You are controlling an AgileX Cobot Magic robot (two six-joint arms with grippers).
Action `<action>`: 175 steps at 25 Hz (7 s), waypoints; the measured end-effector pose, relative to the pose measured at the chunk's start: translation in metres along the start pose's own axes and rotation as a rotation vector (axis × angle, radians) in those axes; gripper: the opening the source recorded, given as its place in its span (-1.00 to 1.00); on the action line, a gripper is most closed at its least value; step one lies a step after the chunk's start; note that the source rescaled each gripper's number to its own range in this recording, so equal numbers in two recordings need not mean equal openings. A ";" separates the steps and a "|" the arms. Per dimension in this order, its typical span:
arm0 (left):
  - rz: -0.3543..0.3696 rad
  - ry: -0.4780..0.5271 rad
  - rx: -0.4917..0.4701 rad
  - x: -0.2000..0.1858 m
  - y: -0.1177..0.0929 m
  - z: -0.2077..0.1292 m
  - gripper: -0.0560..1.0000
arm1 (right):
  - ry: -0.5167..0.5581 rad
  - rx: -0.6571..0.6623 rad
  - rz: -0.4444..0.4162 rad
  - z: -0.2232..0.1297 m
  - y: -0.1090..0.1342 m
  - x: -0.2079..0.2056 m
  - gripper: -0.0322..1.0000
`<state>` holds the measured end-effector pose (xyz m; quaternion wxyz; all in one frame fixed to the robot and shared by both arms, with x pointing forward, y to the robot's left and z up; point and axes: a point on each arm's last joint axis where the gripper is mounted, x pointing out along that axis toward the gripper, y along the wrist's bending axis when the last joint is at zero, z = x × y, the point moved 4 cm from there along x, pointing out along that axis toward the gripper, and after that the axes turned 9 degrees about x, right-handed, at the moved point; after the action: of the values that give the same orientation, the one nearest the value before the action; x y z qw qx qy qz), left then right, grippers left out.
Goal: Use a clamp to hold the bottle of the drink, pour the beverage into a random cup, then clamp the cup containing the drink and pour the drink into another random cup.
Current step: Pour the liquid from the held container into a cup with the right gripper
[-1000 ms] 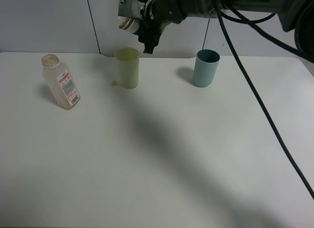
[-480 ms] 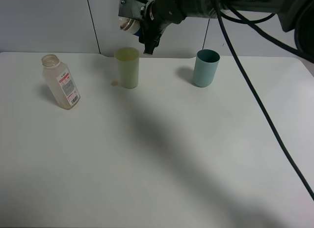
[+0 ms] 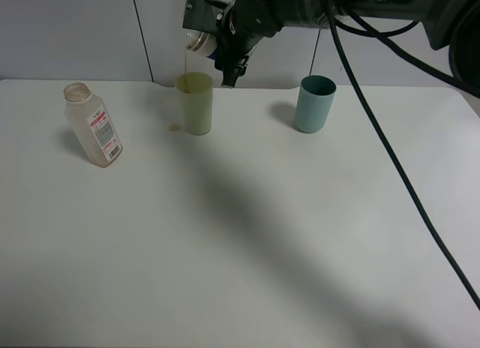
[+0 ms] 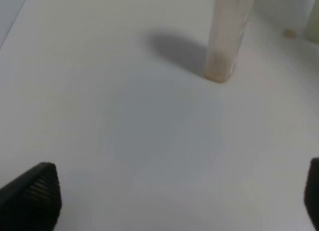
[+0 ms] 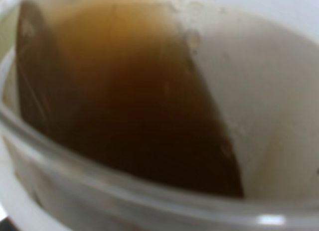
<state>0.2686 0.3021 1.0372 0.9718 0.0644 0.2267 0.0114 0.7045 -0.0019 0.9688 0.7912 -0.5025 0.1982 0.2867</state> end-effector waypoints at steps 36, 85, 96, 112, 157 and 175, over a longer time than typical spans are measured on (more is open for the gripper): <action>0.000 0.000 0.000 0.000 0.000 0.000 0.97 | 0.082 -0.040 0.022 -0.021 0.009 -0.024 -0.94; 0.000 0.000 0.000 0.000 0.000 0.000 0.97 | 0.108 -0.158 -0.027 -0.022 0.003 -0.025 -0.94; 0.000 0.000 0.000 0.000 0.000 0.000 0.97 | 0.093 -0.171 -0.029 -0.018 0.006 -0.026 -0.94; 0.000 0.000 0.000 0.000 0.000 0.000 0.97 | 0.093 -0.225 -0.045 -0.014 0.006 -0.027 -0.94; 0.000 0.000 0.000 0.000 0.000 0.000 0.97 | 0.116 -0.435 -0.113 -0.009 0.001 -0.030 -0.94; 0.000 0.000 0.000 0.000 0.000 0.000 0.97 | 0.074 -0.470 -0.134 -0.003 -0.001 -0.030 -0.94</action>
<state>0.2686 0.3021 1.0372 0.9718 0.0644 0.2267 0.0114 0.6822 -0.0125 0.9863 0.6621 -0.6948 0.1213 0.2534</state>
